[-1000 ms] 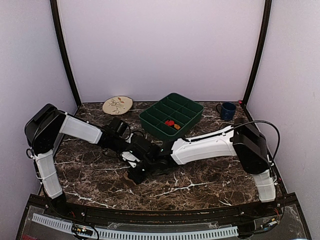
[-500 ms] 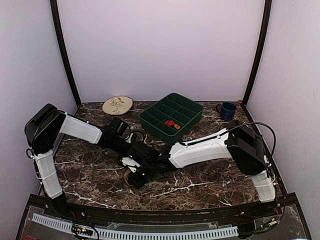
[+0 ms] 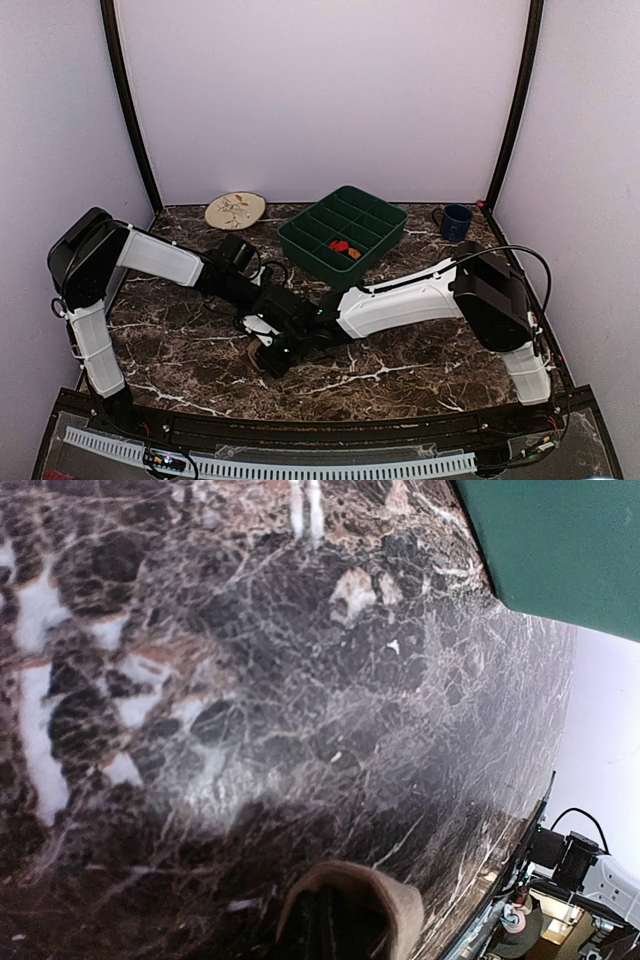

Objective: Roll the socks
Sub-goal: Fold the sock at the center of the board.

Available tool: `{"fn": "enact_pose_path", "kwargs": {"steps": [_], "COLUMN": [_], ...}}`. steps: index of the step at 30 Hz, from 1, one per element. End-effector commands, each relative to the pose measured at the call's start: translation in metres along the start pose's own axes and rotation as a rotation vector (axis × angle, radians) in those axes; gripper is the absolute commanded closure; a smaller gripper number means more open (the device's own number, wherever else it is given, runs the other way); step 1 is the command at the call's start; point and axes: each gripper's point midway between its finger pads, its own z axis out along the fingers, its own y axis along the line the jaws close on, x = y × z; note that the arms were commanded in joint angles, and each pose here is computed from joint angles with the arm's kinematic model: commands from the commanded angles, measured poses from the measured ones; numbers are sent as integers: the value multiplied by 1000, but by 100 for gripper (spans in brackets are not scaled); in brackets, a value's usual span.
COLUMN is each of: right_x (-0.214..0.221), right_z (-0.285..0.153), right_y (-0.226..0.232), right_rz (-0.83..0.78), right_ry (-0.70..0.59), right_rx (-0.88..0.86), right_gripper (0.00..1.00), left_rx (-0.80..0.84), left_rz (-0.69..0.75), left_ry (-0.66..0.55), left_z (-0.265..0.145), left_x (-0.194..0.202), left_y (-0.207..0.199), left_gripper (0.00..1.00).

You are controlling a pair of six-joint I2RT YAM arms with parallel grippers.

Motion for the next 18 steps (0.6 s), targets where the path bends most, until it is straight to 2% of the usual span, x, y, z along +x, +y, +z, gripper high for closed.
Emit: {"fn": "enact_pose_path", "kwargs": {"steps": [1,7,18], "right_x": [-23,-35,-32], "right_z": [-28,-45,-68], "right_y": [-4,-7,-26], "right_rz": [-18,-26,20], "right_ry": [-80,-129,-175], "right_rx": [82,123,213], "right_gripper": [93,79,71], "left_rx": [-47,-51,-65], "left_rz": [13,42,57], "left_ry": [-24,-48,-98], "left_z": [-17,-27,-45], "left_x": [-3,-11,-14], "left_y": [-2,-13,-20], "left_gripper": [95,92,85]}}
